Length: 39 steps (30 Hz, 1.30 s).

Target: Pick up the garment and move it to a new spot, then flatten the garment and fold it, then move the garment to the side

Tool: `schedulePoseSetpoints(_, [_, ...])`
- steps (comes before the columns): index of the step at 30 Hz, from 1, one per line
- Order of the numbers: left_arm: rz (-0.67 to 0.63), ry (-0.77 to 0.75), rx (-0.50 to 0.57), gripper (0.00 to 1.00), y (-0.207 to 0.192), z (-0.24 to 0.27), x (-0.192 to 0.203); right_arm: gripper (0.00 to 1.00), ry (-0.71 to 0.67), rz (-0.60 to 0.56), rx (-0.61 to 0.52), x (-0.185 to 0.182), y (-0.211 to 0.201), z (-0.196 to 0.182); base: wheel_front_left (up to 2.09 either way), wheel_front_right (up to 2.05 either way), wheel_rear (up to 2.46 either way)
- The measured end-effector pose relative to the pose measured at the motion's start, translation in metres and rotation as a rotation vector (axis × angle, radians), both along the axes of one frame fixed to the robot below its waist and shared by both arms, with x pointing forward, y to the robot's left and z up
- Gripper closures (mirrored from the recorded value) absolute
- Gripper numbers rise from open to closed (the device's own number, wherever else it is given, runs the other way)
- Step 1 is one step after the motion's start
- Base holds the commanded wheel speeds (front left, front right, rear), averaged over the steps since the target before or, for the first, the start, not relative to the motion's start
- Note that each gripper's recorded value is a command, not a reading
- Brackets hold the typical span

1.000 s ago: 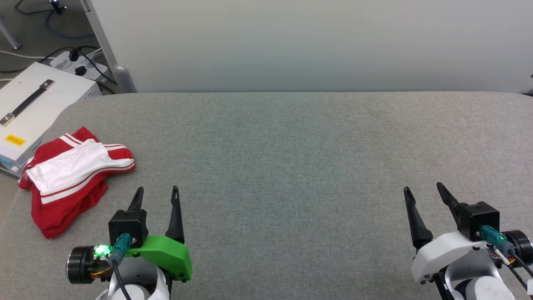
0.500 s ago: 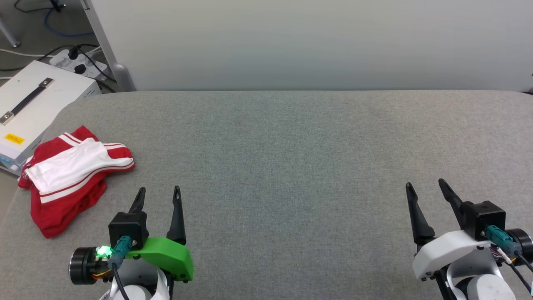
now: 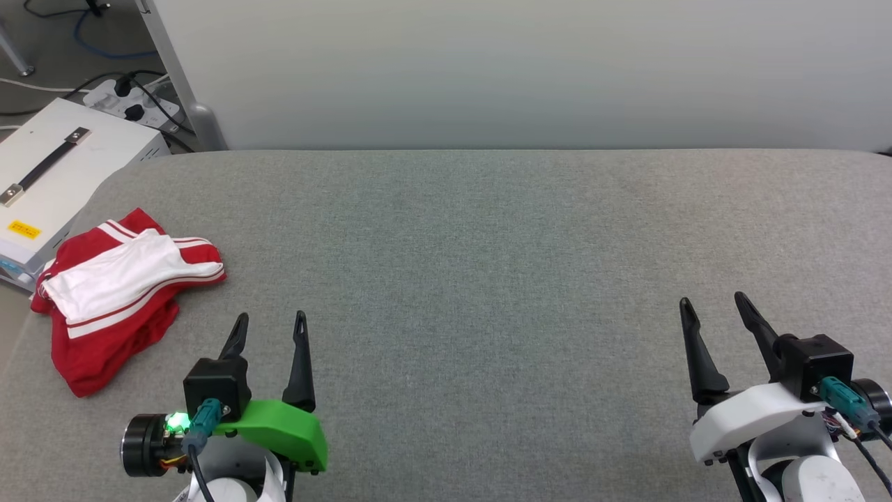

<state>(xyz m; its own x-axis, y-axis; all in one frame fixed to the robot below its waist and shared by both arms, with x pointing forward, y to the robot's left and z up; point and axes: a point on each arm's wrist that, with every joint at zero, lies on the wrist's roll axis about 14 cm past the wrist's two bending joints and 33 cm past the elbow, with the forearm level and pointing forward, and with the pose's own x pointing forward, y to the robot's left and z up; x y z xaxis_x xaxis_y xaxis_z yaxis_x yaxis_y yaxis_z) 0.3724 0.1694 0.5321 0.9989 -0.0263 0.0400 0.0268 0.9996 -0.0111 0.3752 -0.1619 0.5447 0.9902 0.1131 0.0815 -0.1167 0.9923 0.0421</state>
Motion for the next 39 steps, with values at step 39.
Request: schedulePoseSetpoints(39, [-0.034, -0.007, -0.050, 0.00, -0.010, -0.012, -0.002, 0.00, -0.020, -0.016, 0.043, 0.008, -0.005, -0.007, 0.00, 0.00, 0.00])
